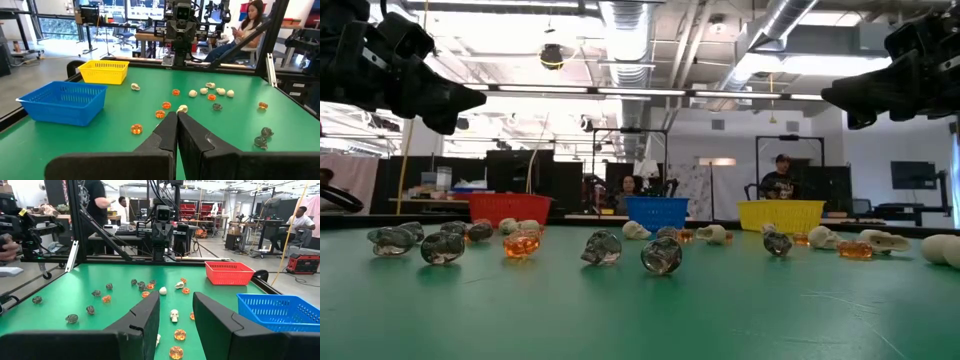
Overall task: Sort Halloween decoration
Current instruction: Put the orange pumpkin toy into the red bin
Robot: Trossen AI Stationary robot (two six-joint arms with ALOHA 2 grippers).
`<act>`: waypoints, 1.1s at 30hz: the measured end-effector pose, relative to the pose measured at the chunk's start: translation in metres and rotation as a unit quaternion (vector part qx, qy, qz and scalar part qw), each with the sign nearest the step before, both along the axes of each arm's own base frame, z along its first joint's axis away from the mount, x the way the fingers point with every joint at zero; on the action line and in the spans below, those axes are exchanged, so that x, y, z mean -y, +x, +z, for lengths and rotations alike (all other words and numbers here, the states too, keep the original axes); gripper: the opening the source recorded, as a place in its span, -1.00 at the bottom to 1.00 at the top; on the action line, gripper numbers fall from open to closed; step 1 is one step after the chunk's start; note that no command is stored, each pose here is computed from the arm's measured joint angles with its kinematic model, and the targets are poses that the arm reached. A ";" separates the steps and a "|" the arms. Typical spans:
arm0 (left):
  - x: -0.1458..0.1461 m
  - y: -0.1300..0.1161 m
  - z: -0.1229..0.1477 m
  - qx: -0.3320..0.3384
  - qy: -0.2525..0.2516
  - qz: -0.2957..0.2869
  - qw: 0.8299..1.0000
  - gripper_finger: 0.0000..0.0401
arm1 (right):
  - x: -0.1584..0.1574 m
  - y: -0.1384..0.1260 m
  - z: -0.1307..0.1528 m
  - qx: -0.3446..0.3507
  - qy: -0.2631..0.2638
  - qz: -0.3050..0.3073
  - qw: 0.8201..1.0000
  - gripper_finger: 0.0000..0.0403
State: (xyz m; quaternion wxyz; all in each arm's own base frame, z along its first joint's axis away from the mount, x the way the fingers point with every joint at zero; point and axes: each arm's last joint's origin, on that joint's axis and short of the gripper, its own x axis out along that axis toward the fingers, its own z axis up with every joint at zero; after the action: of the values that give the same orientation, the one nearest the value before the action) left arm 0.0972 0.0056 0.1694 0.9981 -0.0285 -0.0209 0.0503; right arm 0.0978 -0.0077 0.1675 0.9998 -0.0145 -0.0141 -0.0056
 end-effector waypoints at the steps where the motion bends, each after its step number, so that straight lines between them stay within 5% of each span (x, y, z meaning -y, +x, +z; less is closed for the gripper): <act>1: 0.000 0.000 0.000 0.001 -0.004 0.000 1.000 -1.00 | 0.000 0.000 0.000 0.000 0.000 0.000 1.000 -0.26; 6: 0.000 0.000 0.000 0.007 -0.065 -0.001 0.998 -1.00 | 0.000 0.000 0.000 0.000 0.000 0.000 1.000 -0.26; 15: -0.003 -0.001 0.006 0.042 -0.064 0.050 0.996 -1.00 | 0.000 -0.001 0.010 0.051 0.005 0.005 0.999 -0.26; 23: -0.004 -0.005 0.024 0.143 -0.129 0.055 0.980 -1.00 | -0.001 -0.005 0.028 0.149 0.060 0.018 0.987 -0.26; 33: -0.005 -0.006 0.027 0.161 -0.137 0.069 0.975 -1.00 | 0.001 -0.006 0.031 0.151 0.054 -0.015 0.987 -0.26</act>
State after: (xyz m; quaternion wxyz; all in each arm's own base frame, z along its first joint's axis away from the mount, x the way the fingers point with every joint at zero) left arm 0.0912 0.0107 0.1965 0.9625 -0.1711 -0.1757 0.1159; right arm 0.0919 -0.0087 0.1988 0.9854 0.0400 -0.1640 -0.0237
